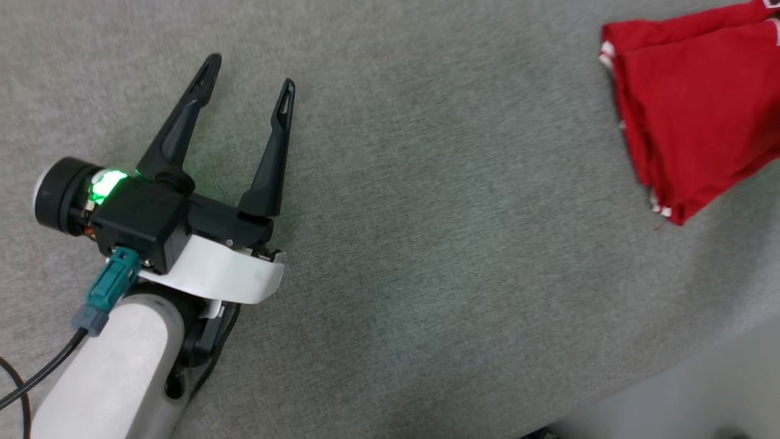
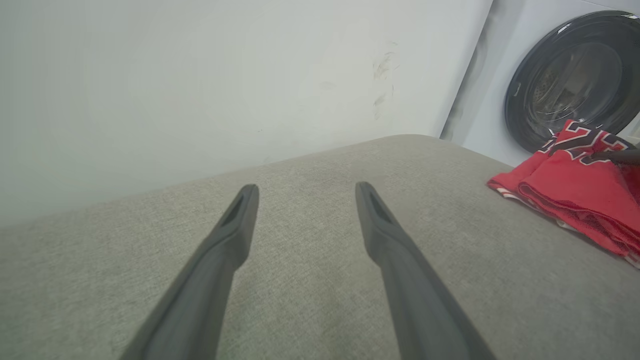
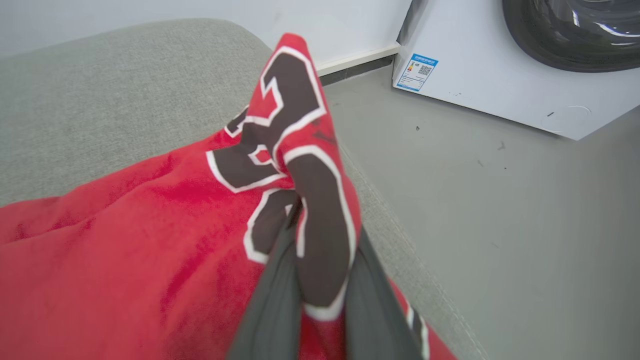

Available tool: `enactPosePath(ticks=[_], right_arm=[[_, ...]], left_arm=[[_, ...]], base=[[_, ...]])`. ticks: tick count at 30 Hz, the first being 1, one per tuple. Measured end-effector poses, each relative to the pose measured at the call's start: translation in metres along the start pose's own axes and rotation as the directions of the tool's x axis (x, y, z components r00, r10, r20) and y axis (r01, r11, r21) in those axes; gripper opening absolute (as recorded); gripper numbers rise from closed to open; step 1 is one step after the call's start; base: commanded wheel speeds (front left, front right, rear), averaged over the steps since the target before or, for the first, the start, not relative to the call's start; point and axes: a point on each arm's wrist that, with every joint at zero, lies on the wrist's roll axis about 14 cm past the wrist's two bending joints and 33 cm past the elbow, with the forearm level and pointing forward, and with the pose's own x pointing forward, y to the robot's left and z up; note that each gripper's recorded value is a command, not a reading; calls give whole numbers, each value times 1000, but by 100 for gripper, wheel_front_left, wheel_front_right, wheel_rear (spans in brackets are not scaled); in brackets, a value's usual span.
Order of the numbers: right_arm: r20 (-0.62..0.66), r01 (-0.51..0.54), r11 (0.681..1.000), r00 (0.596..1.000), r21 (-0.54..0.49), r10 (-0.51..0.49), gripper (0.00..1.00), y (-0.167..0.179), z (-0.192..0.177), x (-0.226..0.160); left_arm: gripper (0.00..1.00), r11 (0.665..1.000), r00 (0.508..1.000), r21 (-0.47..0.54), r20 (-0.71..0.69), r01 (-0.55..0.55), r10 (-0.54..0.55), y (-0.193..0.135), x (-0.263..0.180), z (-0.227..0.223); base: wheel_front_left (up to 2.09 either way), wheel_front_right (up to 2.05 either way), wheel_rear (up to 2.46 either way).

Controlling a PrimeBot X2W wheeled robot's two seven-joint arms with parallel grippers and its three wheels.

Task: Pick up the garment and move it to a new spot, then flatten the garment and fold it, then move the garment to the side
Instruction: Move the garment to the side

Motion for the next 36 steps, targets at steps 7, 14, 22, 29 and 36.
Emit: enactPosePath(ticks=[7, 14, 22, 29, 36], right_arm=[[-4, 62, 996, 998, -59, -62, 100, -6, -27, 16], [78, 94, 989, 993, -116, -85, 100, -19, -12, 7], [137, 39, 989, 990, -143, -19, 100, -8, -4, -21], [212, -54, 993, 974, -105, 75, 100, 15, -4, -61], [258, -211, 976, 941, -60, 219, 100, 66, -15, -98]], left_arm=[[100, 1000, 999, -14, -48, 4, -5, 8, 1, -27], [100, 1000, 999, -6, -40, 7, -8, 5, 2, -20], [100, 999, 999, -22, -26, -41, 40, -3, -16, -1], [100, 989, 990, -30, -20, -142, 141, -7, -51, 21], [100, 964, 964, -28, -14, -266, 265, 3, -92, 39]], base=[[0, 0, 0], [0, 0, 0], [0, 0, 0], [0, 0, 0], [0, 0, 0]])
